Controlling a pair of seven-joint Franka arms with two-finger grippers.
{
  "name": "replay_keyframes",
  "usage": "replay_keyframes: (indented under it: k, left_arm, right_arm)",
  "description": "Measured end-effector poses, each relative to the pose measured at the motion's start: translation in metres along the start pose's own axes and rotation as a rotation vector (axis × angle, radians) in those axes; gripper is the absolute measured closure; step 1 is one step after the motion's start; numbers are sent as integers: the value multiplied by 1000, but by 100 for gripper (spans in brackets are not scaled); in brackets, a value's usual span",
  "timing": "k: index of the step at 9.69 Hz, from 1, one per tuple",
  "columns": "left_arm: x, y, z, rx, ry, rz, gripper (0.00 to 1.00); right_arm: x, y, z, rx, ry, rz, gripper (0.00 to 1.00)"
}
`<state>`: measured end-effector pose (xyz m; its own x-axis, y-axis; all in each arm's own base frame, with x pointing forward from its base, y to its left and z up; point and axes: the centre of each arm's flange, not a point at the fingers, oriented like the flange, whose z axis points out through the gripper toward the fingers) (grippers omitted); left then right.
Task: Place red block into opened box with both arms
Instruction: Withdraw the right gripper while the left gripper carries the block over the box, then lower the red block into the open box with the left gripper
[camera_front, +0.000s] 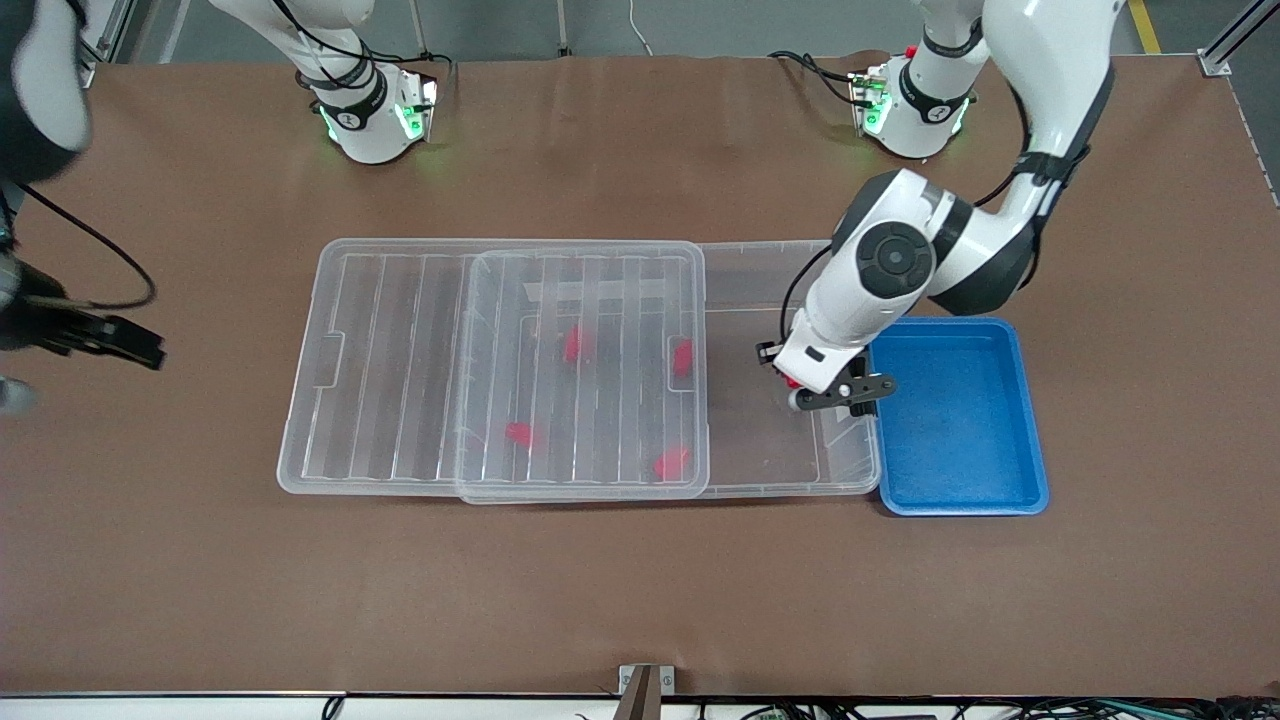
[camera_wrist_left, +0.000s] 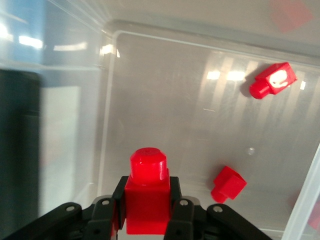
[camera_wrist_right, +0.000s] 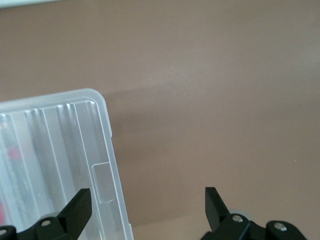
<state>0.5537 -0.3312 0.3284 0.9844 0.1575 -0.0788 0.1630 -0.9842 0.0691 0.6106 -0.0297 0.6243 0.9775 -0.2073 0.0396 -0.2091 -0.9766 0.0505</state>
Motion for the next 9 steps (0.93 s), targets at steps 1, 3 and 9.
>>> replay_keyframes:
  k: [1,3,9]
  left_arm:
    - [-3,6,23,19,2,25,64]
    - [-3,8,67,55,0,69,64]
    - [-12,12,130,96,-18,151,64]
  right_arm:
    - [-11,25,-22,44,5,50,0]
    - [-33,67,-52,96,-1,105,0]
    - [-49,89,-58,101,-25,122,0]
